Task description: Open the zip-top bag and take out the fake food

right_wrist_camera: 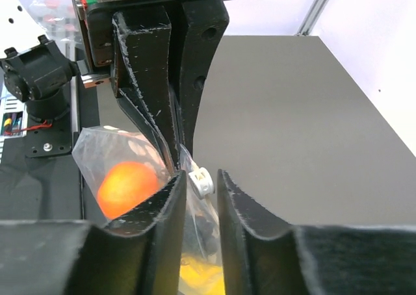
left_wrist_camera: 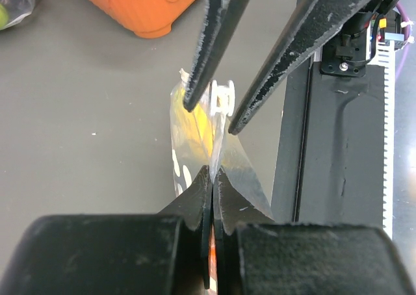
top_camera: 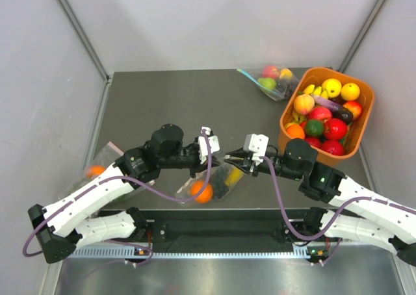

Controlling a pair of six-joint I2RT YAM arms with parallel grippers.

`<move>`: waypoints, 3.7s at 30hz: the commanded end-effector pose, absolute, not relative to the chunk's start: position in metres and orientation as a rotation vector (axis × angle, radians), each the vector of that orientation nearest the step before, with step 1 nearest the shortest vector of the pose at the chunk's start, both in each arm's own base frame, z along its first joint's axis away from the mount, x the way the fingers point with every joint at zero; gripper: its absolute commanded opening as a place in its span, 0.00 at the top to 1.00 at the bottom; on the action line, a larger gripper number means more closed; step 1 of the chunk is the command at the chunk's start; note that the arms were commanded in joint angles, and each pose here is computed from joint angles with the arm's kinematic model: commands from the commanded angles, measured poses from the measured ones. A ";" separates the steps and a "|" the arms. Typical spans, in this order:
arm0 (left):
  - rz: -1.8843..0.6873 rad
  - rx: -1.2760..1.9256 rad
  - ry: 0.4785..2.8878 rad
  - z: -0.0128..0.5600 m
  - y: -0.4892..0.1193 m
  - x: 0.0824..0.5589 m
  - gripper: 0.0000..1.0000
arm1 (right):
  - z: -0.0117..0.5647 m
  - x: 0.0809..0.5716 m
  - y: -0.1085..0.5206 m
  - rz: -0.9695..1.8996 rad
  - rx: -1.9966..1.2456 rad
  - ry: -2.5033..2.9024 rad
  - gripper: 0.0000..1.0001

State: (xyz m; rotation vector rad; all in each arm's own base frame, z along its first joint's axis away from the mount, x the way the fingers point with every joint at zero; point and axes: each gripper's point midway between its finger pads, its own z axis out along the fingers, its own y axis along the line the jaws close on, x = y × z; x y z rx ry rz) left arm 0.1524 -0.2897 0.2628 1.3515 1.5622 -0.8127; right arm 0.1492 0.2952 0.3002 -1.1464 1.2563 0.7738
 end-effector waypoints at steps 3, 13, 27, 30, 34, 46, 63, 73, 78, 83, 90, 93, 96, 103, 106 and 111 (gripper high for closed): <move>-0.828 1.354 1.495 0.278 -0.293 0.152 1.00 | 0.337 0.147 0.292 0.777 -1.119 1.159 0.85; -0.818 1.279 1.453 0.294 -0.289 0.158 1.00 | 0.318 0.150 0.291 0.750 -1.152 1.210 1.00; -0.935 1.245 1.392 0.314 -0.284 0.158 1.00 | 0.290 0.156 0.289 0.711 -1.177 1.291 1.00; -0.926 1.239 1.395 0.314 -0.280 0.160 1.00 | 0.287 0.159 0.287 0.693 -1.173 1.308 1.00; -0.908 1.216 1.390 0.319 -0.274 0.164 1.00 | 0.281 0.162 0.285 0.673 -1.172 1.334 1.00; -0.772 1.075 1.435 0.325 -0.246 0.199 1.00 | 0.276 0.166 0.274 0.644 -1.130 1.388 1.00; -0.353 0.600 1.595 0.341 -0.195 0.311 1.00 | 0.244 0.169 0.262 0.671 -0.981 1.607 1.00; -0.091 0.421 1.707 0.317 -0.166 0.362 1.00 | 0.214 0.171 0.260 0.686 -0.865 1.749 1.00; -0.061 0.369 1.733 0.305 -0.159 0.372 1.00 | 0.197 0.163 0.264 0.718 -0.866 1.791 1.00; -0.149 0.467 1.717 0.294 -0.175 0.363 1.00 | 0.192 0.158 0.267 0.740 -0.869 1.802 0.96; -0.408 0.745 1.567 0.300 -0.213 0.314 1.00 | 0.240 0.178 0.263 0.653 -0.799 1.713 0.36; -0.471 0.819 1.507 0.304 -0.220 0.297 1.00 | 0.260 0.193 0.263 0.609 -0.747 1.669 0.28; -0.504 0.863 1.482 0.306 -0.225 0.289 1.00 | 0.277 0.208 0.266 0.598 -0.701 1.628 0.27; -0.564 0.947 1.478 0.298 -0.233 0.277 1.00 | 0.305 0.252 0.268 0.616 -0.635 1.539 0.29; -0.569 0.958 1.470 0.298 -0.234 0.274 1.00 | 0.310 0.265 0.263 0.614 -0.616 1.511 0.30; -0.605 0.997 1.463 0.297 -0.238 0.269 1.00 | 0.306 0.285 0.255 0.591 -0.636 1.492 0.30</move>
